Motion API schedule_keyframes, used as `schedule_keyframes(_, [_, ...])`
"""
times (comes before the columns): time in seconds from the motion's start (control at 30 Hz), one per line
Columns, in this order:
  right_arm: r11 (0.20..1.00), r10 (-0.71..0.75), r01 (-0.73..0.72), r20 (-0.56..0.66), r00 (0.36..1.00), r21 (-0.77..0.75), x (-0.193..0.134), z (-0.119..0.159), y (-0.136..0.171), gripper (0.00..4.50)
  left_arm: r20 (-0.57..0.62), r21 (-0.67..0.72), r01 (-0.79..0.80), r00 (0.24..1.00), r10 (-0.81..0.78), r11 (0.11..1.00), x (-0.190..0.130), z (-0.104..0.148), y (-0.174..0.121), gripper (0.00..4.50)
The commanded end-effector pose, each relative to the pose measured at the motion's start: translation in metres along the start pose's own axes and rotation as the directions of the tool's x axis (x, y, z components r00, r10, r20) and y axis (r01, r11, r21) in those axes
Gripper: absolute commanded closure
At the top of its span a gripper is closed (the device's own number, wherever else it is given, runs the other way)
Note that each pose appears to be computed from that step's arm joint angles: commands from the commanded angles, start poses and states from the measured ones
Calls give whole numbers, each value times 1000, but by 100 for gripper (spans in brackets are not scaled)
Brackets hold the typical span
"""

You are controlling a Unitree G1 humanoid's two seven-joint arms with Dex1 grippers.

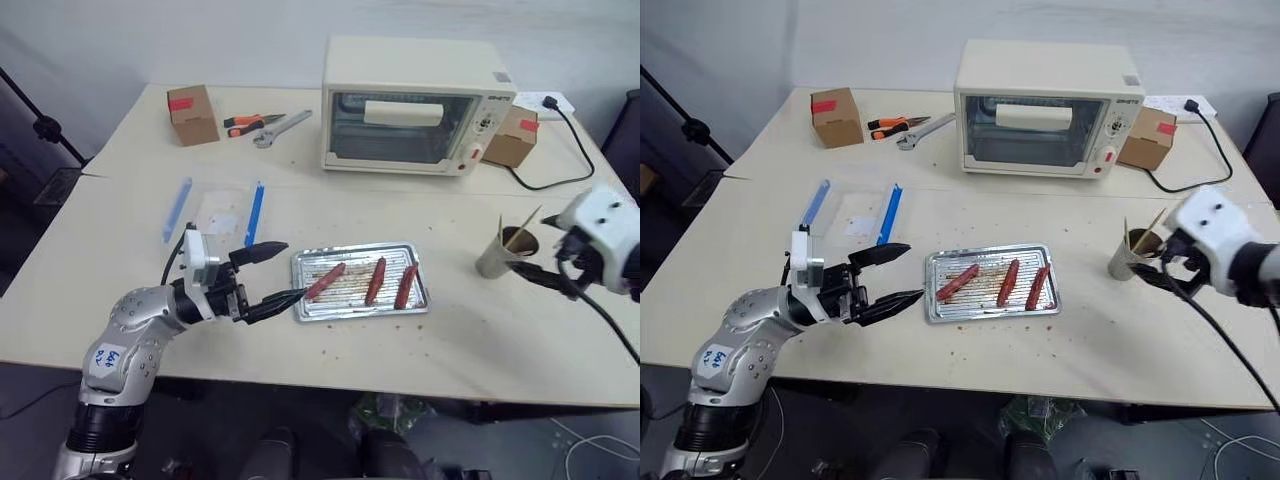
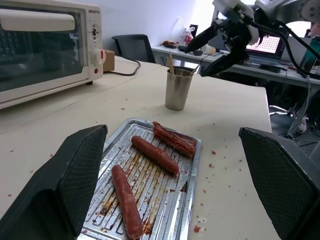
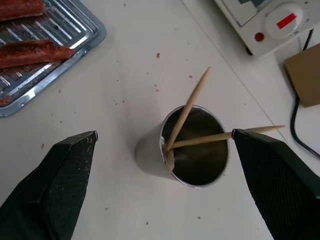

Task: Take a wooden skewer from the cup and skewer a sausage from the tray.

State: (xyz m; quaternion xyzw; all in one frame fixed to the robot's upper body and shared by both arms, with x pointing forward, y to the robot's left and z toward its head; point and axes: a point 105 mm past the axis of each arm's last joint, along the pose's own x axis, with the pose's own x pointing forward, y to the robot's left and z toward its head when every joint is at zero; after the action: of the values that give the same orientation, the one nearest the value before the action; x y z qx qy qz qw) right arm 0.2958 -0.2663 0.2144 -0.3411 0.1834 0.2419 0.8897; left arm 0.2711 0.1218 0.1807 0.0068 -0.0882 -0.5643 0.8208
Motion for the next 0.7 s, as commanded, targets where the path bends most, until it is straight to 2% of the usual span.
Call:
schedule_keyframes(0.03, [999, -5, 4, -10, 1000, -32, 1, 7, -2, 0, 15, 26, 8, 1000, -8, 1000, 0, 8, -7, 2])
schedule_keyframes(0.07, [1000, 0, -1, -9, 1000, -31, 2, 7, -2, 0, 14, 25, 5, 1000, -5, 1000, -1, 8, -7, 2])
schedule_keyframes(0.17, [1000, 1, -2, -15, 1000, -30, 3, 6, -1, 57, 13, 26, -2, 1000, 2, 1000, -1, 8, -8, 0])
schedule_keyframes(0.53, [999, -4, 4, -19, 1000, -36, 2, 4, -5, 432, 8, 28, -3, 1000, 2, 1000, 1, 6, -8, 0])
schedule_keyframes(0.57, [999, -6, 5, -20, 1000, -40, 1, 5, -6, 447, 9, 27, -2, 1000, 1, 1000, 2, 6, -8, 0])
schedule_keyframes(0.7, [999, -4, 3, -18, 1000, -47, -6, 8, -12, 447, 15, 25, 3, 1000, -3, 1000, 4, 5, -8, 0])
